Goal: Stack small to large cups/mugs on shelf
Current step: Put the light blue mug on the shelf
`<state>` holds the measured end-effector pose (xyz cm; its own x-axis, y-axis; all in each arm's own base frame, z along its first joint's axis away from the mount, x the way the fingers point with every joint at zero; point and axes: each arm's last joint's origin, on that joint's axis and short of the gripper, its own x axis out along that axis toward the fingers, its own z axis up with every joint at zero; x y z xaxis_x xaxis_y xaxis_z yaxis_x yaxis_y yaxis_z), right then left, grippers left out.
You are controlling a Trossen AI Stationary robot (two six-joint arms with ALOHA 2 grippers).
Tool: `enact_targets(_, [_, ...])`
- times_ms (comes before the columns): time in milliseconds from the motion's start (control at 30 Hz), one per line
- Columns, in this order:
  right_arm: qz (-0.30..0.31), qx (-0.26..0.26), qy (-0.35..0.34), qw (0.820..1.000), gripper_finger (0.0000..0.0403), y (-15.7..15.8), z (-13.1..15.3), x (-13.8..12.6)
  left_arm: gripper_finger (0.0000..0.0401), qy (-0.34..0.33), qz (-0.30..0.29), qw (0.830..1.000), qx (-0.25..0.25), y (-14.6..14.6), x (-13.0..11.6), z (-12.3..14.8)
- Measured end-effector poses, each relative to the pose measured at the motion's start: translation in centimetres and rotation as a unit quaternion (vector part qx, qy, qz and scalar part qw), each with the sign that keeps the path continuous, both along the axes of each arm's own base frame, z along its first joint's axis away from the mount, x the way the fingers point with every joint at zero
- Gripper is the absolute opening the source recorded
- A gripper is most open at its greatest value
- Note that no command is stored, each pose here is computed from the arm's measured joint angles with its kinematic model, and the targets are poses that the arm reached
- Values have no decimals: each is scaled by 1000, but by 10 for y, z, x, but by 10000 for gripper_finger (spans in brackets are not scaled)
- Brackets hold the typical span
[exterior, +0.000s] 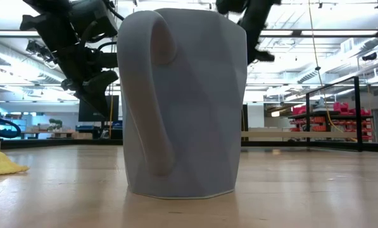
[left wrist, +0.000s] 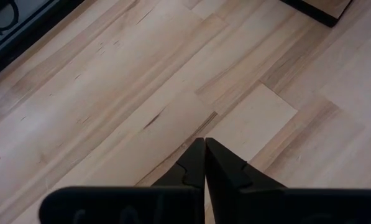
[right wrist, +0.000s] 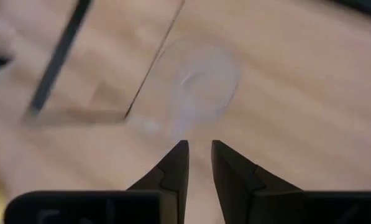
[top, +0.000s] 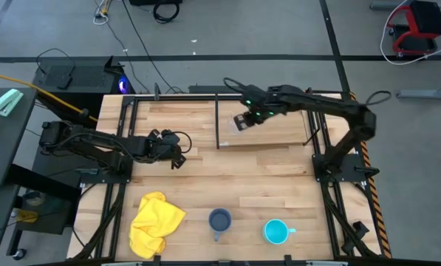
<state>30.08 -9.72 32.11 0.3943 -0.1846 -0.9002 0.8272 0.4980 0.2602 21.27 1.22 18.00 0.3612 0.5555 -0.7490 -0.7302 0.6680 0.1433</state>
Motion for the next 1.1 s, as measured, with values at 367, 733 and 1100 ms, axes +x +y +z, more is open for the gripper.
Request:
enact_targets(367, [169, -13, -33, 985, 77, 146, 54, -69, 25, 1, 1, 1000, -1, 0, 0, 0])
enact_targets(733, [265, -1, 16, 964, 77, 261, -16, -84, 15, 1, 0, 1000, -2, -1, -1, 0])
enact_targets(1100, [282, 12, 85, 956, 77, 297, -63, -70, 29, 7, -8, 1000, 2, -1, -1, 0])
